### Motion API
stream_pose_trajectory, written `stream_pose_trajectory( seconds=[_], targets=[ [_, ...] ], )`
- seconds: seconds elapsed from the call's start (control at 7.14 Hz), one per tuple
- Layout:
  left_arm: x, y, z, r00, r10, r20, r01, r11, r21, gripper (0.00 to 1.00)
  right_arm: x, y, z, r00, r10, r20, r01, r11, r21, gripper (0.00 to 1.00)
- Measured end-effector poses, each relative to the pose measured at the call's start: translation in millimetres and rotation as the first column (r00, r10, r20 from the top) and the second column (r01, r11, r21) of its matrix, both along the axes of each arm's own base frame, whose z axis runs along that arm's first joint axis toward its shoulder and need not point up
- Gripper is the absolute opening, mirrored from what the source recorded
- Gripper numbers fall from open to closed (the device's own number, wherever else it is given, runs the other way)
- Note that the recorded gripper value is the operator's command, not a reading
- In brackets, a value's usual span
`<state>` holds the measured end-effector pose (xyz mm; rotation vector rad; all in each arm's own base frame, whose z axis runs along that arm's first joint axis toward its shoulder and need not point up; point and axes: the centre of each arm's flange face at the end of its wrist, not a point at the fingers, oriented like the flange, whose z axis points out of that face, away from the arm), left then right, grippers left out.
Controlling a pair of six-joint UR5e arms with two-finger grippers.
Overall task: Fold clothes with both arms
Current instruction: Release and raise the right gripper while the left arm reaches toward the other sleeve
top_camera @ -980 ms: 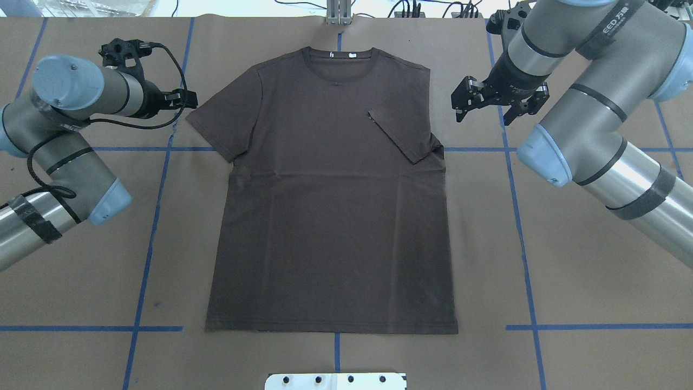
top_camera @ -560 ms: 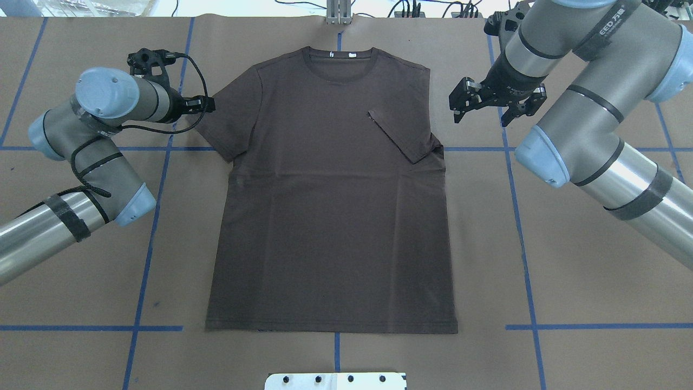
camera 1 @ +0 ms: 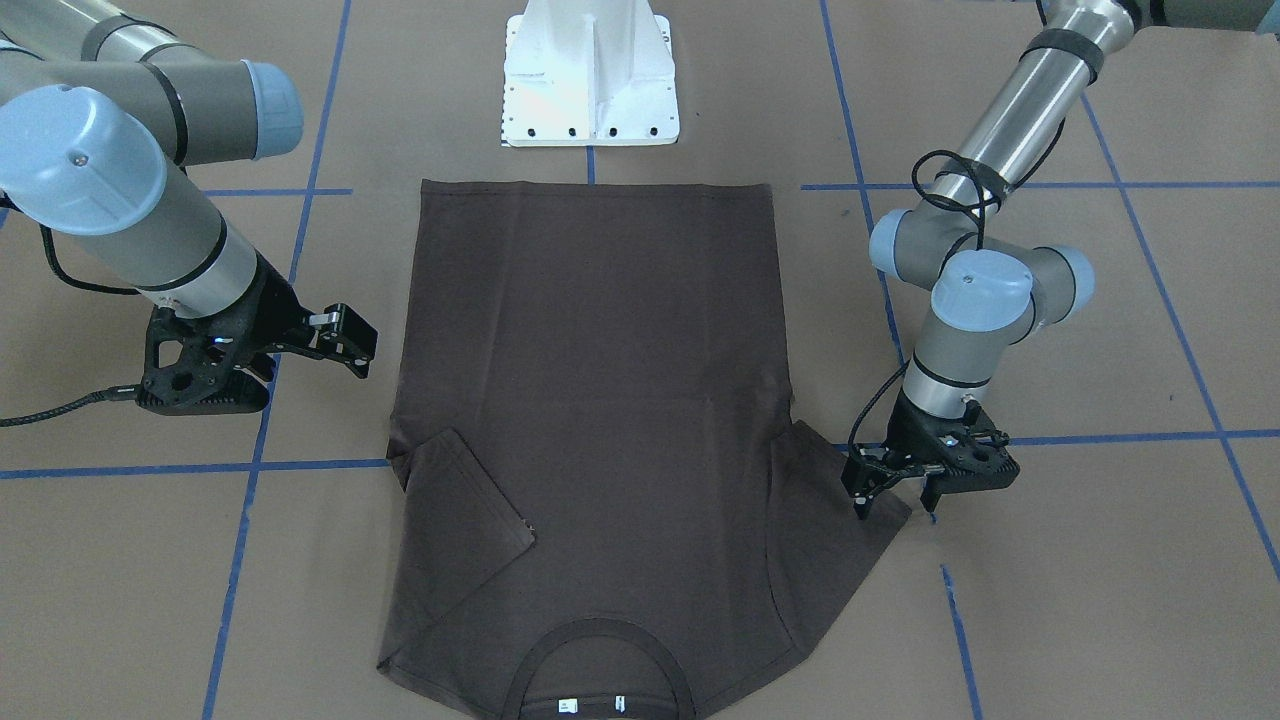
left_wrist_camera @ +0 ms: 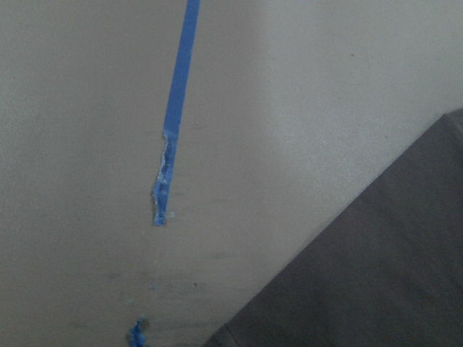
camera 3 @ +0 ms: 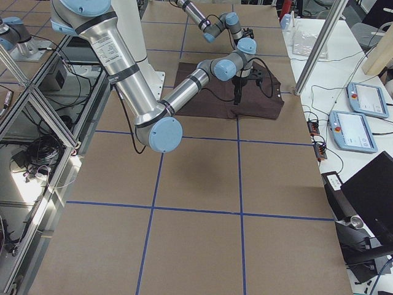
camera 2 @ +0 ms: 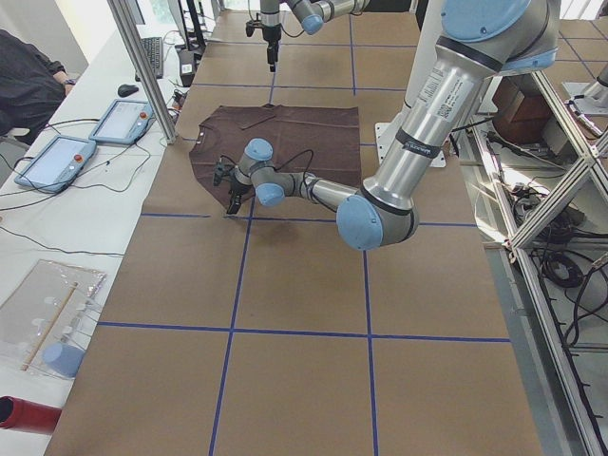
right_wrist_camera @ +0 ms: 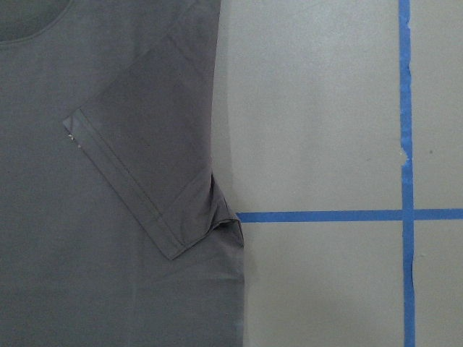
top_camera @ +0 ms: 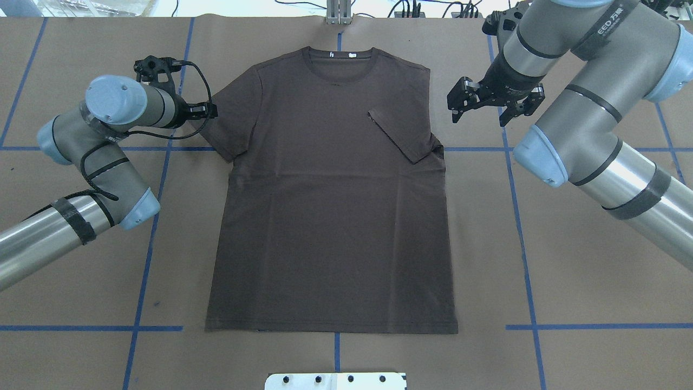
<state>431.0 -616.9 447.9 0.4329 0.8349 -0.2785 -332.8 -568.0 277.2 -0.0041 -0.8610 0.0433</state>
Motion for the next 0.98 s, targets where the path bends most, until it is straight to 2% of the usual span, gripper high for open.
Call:
stream_pose_trajectory(
  seconds=[0.14,0.42,0.56,0.98],
  targets=[
    [-0.3,-0.2,0.6,1.0,0.0,0.002,0.0,1.0,0.0,0.52,-0.3,-0.1,-1.1,1.0,0.0,0.001,0.0,1.0,0.001,1.0],
    [-0.7,-0.6,0.8,1.0,0.0,0.003,0.0,1.0,0.0,0.12,-1.0,0.0,-1.8,1.0,-0.001,0.0,0.001,1.0,-0.001,1.0],
    [-1.2,-1.1,0.7,1.0,0.0,0.003,0.0,1.0,0.0,0.0,-1.9,0.3,-2.0,1.0,-0.002,0.0,0.002,1.0,-0.001,1.0],
    [1.0,-2.0,-9.4,1.0,0.004,-0.004,-0.004,1.0,0.006,0.0,-4.0,0.8,1.7,1.0,-0.005,-0.004,0.005,1.0,-0.003,1.0]
  ],
)
